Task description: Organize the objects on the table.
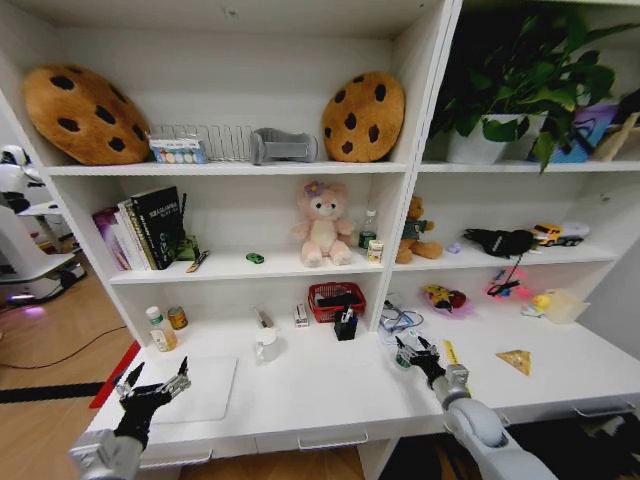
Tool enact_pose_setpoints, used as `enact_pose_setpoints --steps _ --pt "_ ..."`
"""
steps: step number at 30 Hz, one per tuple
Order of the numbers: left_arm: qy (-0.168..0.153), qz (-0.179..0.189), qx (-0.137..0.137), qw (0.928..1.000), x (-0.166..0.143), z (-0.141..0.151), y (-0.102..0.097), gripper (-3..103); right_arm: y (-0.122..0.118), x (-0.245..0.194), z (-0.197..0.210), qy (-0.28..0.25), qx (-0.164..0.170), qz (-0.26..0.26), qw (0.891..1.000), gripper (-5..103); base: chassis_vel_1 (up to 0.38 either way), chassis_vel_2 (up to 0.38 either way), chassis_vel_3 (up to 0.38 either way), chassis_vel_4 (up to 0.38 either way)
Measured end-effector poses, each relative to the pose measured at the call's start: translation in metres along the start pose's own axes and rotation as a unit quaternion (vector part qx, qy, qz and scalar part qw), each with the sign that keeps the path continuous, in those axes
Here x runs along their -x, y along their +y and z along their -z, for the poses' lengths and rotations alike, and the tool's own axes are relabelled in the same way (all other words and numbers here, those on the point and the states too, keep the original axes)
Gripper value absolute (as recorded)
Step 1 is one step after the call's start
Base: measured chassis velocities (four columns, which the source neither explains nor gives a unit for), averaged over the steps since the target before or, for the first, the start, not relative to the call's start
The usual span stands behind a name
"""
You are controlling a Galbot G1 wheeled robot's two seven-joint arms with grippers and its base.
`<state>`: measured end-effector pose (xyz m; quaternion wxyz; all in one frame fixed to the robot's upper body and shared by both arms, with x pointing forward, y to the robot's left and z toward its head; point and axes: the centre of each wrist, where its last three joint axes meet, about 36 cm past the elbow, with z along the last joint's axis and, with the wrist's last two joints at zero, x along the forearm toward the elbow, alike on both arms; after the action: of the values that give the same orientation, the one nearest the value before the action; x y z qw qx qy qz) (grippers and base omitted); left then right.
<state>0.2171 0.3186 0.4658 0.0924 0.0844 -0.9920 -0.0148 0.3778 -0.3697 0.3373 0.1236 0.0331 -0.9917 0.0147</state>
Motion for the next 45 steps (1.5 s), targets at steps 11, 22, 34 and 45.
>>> enact_pose_setpoints --steps 11,22,34,45 --pt "-0.002 -0.001 0.001 1.0000 -0.001 0.001 -0.001 99 0.005 -0.008 0.007 -0.019 0.001 -0.004 1.000 30 0.000 0.000 0.000 0.000" --pt "-0.008 0.000 0.001 1.0000 -0.003 0.005 -0.002 99 0.016 -0.056 0.040 -0.077 0.004 0.016 0.997 30 0.000 0.000 0.000 0.000" --pt "-0.012 -0.004 0.003 0.9999 -0.006 0.009 -0.004 99 0.023 -0.108 0.064 -0.121 0.013 0.004 0.993 30 -0.008 -0.009 0.009 0.010" --pt "-0.014 -0.004 0.004 0.9999 -0.007 0.011 -0.003 99 0.034 -0.116 0.049 -0.121 0.021 0.013 0.992 30 -0.170 -0.156 0.149 0.160"
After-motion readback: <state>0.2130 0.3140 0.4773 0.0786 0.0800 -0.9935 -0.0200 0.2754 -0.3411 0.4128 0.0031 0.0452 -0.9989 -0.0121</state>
